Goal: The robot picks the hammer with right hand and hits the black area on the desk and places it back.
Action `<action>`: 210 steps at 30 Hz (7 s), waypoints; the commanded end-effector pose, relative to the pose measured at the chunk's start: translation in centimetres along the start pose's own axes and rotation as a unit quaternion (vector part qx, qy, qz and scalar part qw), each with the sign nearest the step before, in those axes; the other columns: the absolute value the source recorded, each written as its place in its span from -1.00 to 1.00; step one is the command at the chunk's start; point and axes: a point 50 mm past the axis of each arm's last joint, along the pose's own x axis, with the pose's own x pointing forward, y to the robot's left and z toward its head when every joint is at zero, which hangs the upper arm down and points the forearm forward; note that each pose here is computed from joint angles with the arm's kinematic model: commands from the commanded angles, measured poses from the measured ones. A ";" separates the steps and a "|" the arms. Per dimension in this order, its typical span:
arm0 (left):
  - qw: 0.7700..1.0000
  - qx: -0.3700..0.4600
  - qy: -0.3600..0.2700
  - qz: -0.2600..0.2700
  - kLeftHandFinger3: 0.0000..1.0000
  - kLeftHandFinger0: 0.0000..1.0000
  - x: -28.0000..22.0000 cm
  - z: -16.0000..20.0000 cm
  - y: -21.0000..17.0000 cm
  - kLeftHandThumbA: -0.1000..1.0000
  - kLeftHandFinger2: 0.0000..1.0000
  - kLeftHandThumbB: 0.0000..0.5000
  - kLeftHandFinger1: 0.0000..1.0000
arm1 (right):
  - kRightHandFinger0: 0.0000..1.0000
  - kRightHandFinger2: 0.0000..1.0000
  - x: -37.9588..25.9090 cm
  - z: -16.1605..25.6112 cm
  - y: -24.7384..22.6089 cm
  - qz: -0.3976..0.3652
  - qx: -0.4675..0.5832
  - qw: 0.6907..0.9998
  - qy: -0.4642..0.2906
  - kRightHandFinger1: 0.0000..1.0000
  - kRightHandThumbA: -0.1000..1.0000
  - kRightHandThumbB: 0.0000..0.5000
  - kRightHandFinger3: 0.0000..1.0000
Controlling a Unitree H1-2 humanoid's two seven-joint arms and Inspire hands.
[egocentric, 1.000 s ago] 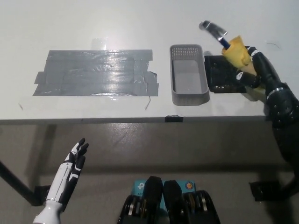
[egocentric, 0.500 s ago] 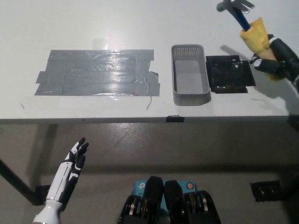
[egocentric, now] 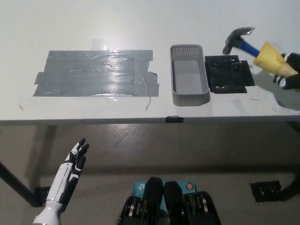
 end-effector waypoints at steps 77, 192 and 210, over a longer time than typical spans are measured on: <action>0.998 0.001 -0.059 0.001 1.00 0.86 0.5 1.5 1.5 1.00 1.00 -0.70 1.00 | -0.78 0.87 3.0 0.0 -1.2 0.019 -0.199 0.971 0.129 0.24 -1.00 -0.23 0.00; 0.994 0.002 -0.111 -0.009 1.00 1.00 4.6 3.4 1.5 1.00 1.00 -0.33 1.00 | 1.00 1.00 -13.0 8.4 23.8 -0.392 0.195 0.802 -0.406 1.00 1.00 -0.10 1.00; 0.997 -0.004 -0.081 -0.020 1.00 1.00 0.6 0.9 0.0 1.00 1.00 -0.38 1.00 | 1.00 1.00 -6.9 -0.2 31.8 -0.257 0.372 0.857 -0.248 1.00 1.00 -0.32 1.00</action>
